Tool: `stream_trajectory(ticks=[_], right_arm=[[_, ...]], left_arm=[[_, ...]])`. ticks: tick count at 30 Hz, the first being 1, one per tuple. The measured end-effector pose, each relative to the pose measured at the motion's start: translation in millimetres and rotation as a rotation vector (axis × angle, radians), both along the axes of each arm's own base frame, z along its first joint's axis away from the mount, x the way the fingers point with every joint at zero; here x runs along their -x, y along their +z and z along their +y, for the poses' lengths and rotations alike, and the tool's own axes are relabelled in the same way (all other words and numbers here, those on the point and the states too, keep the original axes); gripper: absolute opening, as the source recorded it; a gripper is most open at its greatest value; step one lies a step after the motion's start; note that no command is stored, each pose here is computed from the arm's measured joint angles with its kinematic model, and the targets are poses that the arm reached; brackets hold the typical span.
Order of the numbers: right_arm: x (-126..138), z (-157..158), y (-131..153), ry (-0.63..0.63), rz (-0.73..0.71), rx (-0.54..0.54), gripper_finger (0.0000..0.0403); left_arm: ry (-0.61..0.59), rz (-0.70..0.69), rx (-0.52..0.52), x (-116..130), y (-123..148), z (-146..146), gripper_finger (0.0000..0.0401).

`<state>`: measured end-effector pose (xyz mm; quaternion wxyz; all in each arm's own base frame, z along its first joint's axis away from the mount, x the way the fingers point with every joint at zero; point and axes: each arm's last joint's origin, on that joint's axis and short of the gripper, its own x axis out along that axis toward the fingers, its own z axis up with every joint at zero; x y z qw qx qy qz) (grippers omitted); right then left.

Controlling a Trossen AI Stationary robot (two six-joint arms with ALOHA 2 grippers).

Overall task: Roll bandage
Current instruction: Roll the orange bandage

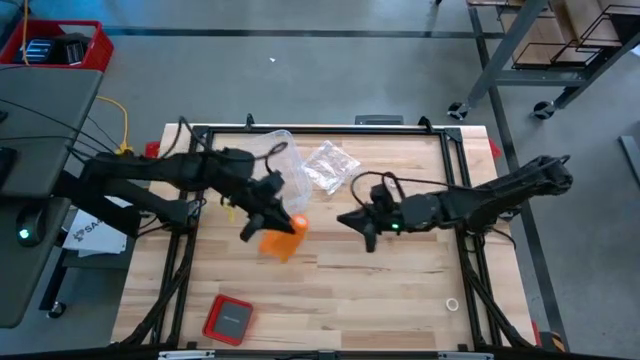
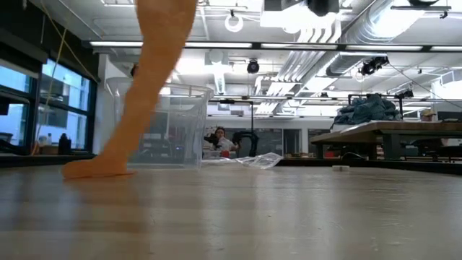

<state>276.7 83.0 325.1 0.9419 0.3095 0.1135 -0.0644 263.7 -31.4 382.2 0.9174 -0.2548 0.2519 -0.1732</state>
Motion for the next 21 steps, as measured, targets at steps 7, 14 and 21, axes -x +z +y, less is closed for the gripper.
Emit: stream_trajectory(ticks=[7, 14, 21], right_arm=[[52.2, 18.5, 11.0, 0.039, 0.204, -0.004, 0.0], [76.7, 28.0, 15.0, 0.03, 0.219, 0.025, 0.0], [83.8, 35.1, 13.4, 0.035, 0.23, 0.061, 0.0]], left_arm=[[0.002, -0.134, 0.203, -24.7, 18.0, -7.3, 0.0029], [-0.067, -0.188, 0.243, -60.6, 44.7, -19.7, 0.0029], [-0.194, -0.205, 0.165, -78.5, 32.1, -45.0, 0.0029]])
